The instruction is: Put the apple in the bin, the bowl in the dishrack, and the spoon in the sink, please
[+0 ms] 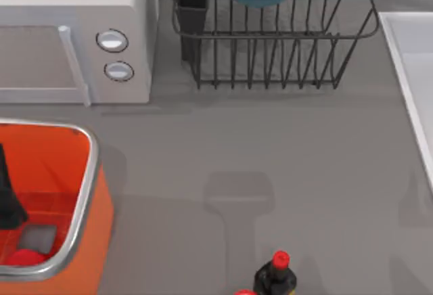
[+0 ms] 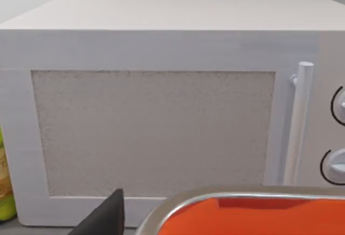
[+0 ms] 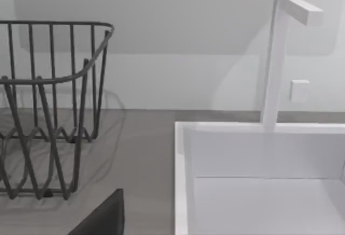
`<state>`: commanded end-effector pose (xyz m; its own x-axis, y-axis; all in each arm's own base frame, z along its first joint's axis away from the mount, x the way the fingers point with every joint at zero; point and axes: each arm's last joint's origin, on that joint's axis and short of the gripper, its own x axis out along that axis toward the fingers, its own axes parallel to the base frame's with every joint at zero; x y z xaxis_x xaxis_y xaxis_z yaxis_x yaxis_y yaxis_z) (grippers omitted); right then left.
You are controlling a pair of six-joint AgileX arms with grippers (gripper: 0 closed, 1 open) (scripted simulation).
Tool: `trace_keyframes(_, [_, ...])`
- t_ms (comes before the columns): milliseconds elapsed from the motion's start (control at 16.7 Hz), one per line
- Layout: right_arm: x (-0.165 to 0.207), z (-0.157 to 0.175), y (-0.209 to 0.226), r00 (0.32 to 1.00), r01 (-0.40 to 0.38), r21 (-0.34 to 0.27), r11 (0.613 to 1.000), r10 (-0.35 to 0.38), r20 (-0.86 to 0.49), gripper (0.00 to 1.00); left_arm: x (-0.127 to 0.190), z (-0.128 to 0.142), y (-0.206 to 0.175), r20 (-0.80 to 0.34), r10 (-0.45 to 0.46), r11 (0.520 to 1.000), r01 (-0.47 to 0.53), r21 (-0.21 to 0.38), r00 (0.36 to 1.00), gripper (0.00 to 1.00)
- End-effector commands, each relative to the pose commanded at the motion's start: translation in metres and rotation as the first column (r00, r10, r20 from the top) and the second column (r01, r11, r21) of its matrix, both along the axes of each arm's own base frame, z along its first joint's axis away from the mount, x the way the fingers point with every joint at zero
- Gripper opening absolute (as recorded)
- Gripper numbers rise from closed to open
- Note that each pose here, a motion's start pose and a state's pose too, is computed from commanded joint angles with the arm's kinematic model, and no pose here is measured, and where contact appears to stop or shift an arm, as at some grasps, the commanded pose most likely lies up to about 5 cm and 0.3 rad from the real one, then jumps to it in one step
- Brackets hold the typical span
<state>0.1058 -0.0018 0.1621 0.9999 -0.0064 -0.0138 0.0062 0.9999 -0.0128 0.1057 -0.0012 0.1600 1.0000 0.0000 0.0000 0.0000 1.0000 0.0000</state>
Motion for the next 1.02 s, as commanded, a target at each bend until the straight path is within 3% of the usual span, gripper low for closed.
trace_keyframes(180, [0.002,0.01,-0.005,0.992,0.041,-0.095,0.995,-0.051,-0.111,1.0,0.0,0.0,0.0,0.0,0.0,1.0,0.0,0.0,1.0,1.0])
trace_keyframes(360, [0.009,0.022,-0.016,0.937,0.041,-0.268,0.963,-0.13,-0.325,1.0,0.0,0.0,0.0,0.0,0.0,1.0,0.0,0.0,1.0,1.0])
trace_keyframes(480, [0.019,0.03,-0.026,0.848,-0.029,-0.378,0.925,-0.177,-0.499,1.0,0.0,0.0,0.0,0.0,0.0,1.0,0.0,0.0,1.0,1.0])
trace_keyframes(600, [0.03,0.035,-0.038,0.718,-0.156,-0.439,0.885,-0.204,-0.665,1.0,0.0,0.0,0.0,0.0,0.0,1.0,0.0,0.0,1.0,1.0])
trace_keyframes(780, [0.05,0.037,-0.061,0.479,-0.383,-0.4,0.833,-0.191,-0.857,1.0,0.0,0.0,0.0,0.0,0.0,1.0,0.0,0.0,1.0,1.0])
trace_keyframes(1020, [0.069,0.033,-0.092,0.197,-0.597,-0.207,0.775,-0.109,-0.974,1.0,0.0,0.0,0.0,0.0,0.0,1.0,0.0,0.0,1.0,1.0])
